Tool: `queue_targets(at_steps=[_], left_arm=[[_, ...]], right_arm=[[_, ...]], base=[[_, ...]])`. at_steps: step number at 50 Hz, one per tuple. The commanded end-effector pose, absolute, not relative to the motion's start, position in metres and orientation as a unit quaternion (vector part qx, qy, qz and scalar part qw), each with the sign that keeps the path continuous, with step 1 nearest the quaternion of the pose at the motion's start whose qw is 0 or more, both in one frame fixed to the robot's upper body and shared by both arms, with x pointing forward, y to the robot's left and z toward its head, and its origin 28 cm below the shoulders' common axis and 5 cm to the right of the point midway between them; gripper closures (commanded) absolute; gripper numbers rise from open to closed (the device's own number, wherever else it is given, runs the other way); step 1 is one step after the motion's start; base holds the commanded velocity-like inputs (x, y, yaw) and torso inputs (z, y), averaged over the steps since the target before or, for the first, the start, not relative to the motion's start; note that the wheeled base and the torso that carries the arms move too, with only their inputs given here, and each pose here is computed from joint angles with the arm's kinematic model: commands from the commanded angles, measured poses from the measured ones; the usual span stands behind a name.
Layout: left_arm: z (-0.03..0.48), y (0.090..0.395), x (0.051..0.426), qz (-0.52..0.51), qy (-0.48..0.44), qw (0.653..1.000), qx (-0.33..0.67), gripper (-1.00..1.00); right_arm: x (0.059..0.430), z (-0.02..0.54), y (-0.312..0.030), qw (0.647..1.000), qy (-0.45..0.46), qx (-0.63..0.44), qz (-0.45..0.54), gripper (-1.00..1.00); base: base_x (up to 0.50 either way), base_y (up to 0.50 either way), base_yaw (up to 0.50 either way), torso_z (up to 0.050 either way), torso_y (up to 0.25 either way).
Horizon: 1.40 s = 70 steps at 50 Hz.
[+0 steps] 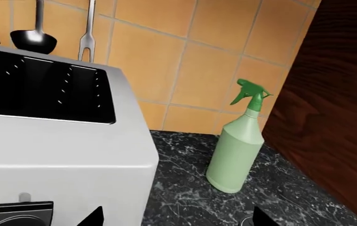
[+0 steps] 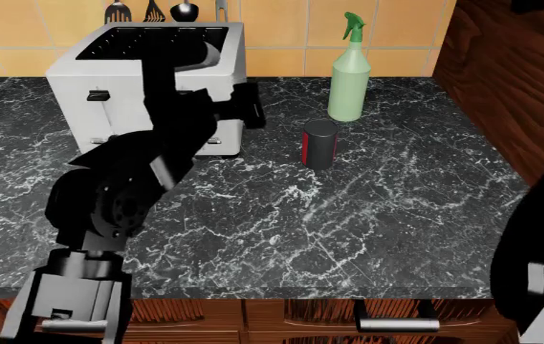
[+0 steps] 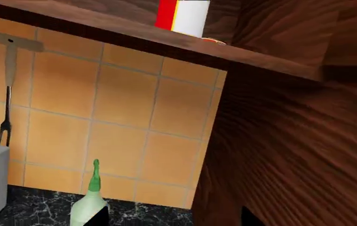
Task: Pick the cans from the counter and place them in their designated side in the cabinet.
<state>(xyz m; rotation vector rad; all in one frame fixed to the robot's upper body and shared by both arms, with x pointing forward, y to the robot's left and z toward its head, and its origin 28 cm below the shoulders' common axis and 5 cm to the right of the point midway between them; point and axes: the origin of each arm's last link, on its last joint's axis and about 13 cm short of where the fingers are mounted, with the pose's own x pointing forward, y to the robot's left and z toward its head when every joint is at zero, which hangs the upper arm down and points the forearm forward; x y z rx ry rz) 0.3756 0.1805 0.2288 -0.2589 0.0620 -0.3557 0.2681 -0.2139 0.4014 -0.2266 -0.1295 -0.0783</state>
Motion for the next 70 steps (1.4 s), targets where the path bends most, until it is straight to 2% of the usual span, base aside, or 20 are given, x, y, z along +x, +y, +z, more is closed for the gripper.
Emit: queue_targets(at_steps=[1, 14, 36, 49, 64, 70], left_arm=[[0.230, 0.183, 0.376, -0.175, 0.020, 0.975, -0.138, -1.00], [0.234, 0.191, 0.367, -0.179, 0.011, 0.972, -0.151, -1.00], [0.242, 0.210, 0.348, -0.178, -0.013, 0.967, -0.179, -1.00], [0.239, 0.214, 0.342, -0.180, -0.011, 0.966, -0.187, -1.00], [0.236, 0.212, 0.341, -0.183, -0.005, 0.966, -0.184, -1.00], [0.234, 0.211, 0.342, -0.185, -0.003, 0.965, -0.185, -1.00]], right_arm=[[0.262, 0.339, -0.213, 0.997, -0.033, -0.071, -0.016, -1.00], [0.264, 0.313, -0.203, 0.999, -0.005, -0.034, 0.033, -1.00], [0.296, 0.250, -0.169, 0.983, 0.071, 0.028, 0.169, -1.00], [0.330, 0.201, -0.150, 0.962, 0.139, 0.071, 0.225, -1.00], [0.335, 0.180, -0.152, 0.954, 0.145, 0.112, 0.238, -1.00], [0.340, 0.172, -0.159, 0.962, 0.160, 0.091, 0.199, -1.00]], base=[[0.00, 0.00, 0.00, 0.000, 0.000], [0.00, 0.00, 0.00, 0.000, 0.000], [0.00, 0.00, 0.00, 0.000, 0.000], [0.00, 0.00, 0.00, 0.000, 0.000], [0.00, 0.00, 0.00, 0.000, 0.000], [0.00, 0.00, 0.00, 0.000, 0.000]])
